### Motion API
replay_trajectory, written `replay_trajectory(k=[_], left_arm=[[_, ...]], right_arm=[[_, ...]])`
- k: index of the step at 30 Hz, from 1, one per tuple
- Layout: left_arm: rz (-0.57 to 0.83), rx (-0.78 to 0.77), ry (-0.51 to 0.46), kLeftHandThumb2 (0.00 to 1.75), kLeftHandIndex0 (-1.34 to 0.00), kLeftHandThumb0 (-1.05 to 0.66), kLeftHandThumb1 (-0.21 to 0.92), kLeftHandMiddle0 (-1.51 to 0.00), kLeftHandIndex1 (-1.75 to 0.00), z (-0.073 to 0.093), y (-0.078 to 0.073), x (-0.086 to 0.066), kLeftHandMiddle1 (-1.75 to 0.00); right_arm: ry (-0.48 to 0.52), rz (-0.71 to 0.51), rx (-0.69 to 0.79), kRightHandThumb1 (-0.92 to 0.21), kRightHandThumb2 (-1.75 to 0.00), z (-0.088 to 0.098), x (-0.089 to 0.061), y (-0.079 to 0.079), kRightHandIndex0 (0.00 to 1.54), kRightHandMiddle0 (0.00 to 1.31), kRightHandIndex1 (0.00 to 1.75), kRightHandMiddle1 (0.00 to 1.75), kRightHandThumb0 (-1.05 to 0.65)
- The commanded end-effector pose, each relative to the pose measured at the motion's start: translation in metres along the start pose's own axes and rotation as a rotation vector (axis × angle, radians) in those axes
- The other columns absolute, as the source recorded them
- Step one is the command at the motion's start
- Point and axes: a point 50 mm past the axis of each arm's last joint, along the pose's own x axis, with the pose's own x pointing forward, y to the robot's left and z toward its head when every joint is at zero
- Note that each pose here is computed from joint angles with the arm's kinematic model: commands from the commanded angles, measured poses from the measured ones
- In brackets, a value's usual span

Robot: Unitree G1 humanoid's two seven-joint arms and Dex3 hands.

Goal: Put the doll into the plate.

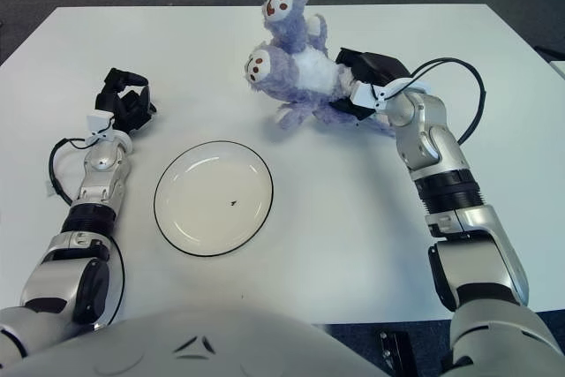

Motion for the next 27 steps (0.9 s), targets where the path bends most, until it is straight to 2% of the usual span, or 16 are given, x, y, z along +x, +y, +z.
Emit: replay_trajectory(k=[1, 12, 16, 27], left_arm=[[0.055, 0.049, 0.097, 0.3, -0.43, -0.36, 0.92, -0.75, -1.51, -0.025, 0.005, -0.015, -1.75], [0.084, 0.057, 0.115, 0.3, -0.43, -0.36, 0.92, -0.74, -1.51, -0.027, 0.005, -0.013, -1.75], [0.104, 0.063, 0.151, 0.31, -0.42, -0.36, 0.92, -0.72, -1.52, -0.036, 0.006, -0.014, -1.75], [0.107, 0.065, 0.149, 0.32, -0.41, -0.36, 0.92, -0.68, -1.53, -0.038, 0.004, -0.013, -1.75]], right_arm=[[-0.046, -0.028, 0.023, -0.47, -1.12, 0.003, -0.004, -0.01, 0.83, 0.48, 1.75, 1.75, -0.41], [-0.074, -0.042, 0.021, -0.47, -1.11, 0.006, -0.006, -0.014, 0.82, 0.48, 1.75, 1.75, -0.41], [-0.122, -0.049, 0.01, -0.47, -1.11, 0.017, -0.008, -0.026, 0.82, 0.48, 1.75, 1.75, -0.41], [-0.145, -0.041, 0.02, -0.47, -1.11, 0.019, -0.007, -0.027, 0.8, 0.48, 1.75, 1.75, -0.41]])
